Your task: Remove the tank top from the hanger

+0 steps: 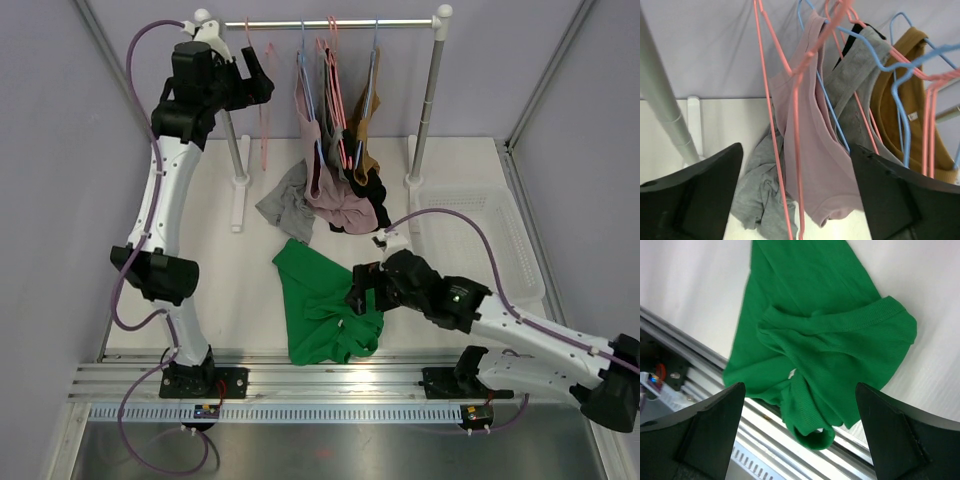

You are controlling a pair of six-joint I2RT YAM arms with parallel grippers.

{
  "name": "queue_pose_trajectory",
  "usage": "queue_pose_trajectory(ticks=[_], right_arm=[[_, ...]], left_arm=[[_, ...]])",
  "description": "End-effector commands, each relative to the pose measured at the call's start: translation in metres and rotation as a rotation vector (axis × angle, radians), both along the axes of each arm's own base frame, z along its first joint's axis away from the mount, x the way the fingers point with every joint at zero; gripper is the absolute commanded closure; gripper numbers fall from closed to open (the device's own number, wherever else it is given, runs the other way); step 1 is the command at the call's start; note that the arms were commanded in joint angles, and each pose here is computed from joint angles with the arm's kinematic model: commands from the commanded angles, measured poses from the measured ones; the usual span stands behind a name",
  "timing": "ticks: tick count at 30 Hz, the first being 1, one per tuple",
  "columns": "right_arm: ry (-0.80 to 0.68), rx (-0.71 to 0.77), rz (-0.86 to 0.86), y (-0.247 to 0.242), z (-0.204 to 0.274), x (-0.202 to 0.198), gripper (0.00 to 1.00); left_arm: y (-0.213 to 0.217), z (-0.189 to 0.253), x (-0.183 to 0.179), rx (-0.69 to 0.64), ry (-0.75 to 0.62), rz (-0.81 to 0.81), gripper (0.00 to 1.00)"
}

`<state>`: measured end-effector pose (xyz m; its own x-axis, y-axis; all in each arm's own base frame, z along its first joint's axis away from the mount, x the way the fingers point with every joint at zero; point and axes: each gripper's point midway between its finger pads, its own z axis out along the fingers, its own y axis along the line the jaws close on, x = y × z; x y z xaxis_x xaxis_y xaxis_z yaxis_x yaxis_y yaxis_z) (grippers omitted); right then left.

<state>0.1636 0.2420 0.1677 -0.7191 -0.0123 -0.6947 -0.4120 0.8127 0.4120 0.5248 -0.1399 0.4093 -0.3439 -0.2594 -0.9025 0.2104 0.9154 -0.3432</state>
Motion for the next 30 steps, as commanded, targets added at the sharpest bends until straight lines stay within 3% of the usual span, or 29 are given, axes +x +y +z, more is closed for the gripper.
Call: queue_pose_trajectory(ticks=[1, 7, 10, 11, 13, 15, 18, 21, 22, 24, 25, 27, 28, 30], right_arm=[[-0.017, -0.049, 0.05, 0.02, -0.004, 0.012, 0.01], [0.013, -0.181, 0.099, 0.05, -0.038, 0.018, 0.01], [0.001, -0.268, 0.097, 0.064, -0.055, 0.02, 0.0], [-0.012, -0.292, 0.096, 0.069, -0.059, 0.019, 0.0], [-0.015, -0.344, 0.095, 0.079, -0.072, 0.021, 0.0], [-0.027, -0.373, 0.11, 0.087, -0.078, 0.022, 0.0], [-0.013, -0.428, 0.127, 0.093, -0.101, 0.024, 0.01], [0.003, -0.499, 0.121, 0.092, -0.127, 0.027, 0.07], [0.019, -0.527, 0.124, 0.091, -0.14, 0.027, 0.19], [0.035, -0.55, 0.132, 0.092, -0.154, 0.025, 0.31], [0.036, -0.557, 0.129, 0.091, -0.157, 0.026, 0.52], [0.03, -0.561, 0.115, 0.088, -0.157, 0.028, 0.73], [0.02, -0.55, 0.104, 0.088, -0.153, 0.029, 1.0], [-0.009, -0.512, 0.09, 0.09, -0.132, 0.032, 1.0]], left_arm=[[0.014, 0.085, -0.06, -0.025, -0.164, 0.014, 0.01], [0.036, 0.084, -0.128, -0.046, -0.108, 0.072, 0.01], [0.053, 0.062, -0.17, -0.05, -0.045, 0.135, 0.01], [0.061, 0.032, -0.175, -0.032, 0.013, 0.175, 0.01], [0.071, 0.038, -0.214, -0.062, -0.048, 0.195, 0.01], [0.08, 0.017, -0.242, -0.061, -0.046, 0.218, 0.01], [0.083, -0.027, -0.263, -0.037, 0.021, 0.213, 0.01], [0.083, -0.039, -0.291, -0.039, -0.02, 0.175, 0.01], [0.085, -0.048, -0.3, -0.037, -0.031, 0.17, 0.01], [0.087, -0.058, -0.306, -0.015, -0.042, 0.161, 0.01], [0.088, -0.069, -0.311, -0.006, -0.046, 0.157, 0.01], [0.09, -0.077, -0.312, 0.023, -0.054, 0.154, 0.01], [0.091, -0.091, -0.311, 0.039, -0.03, 0.159, 0.01], [0.099, -0.103, -0.312, 0.07, -0.025, 0.192, 0.01]])
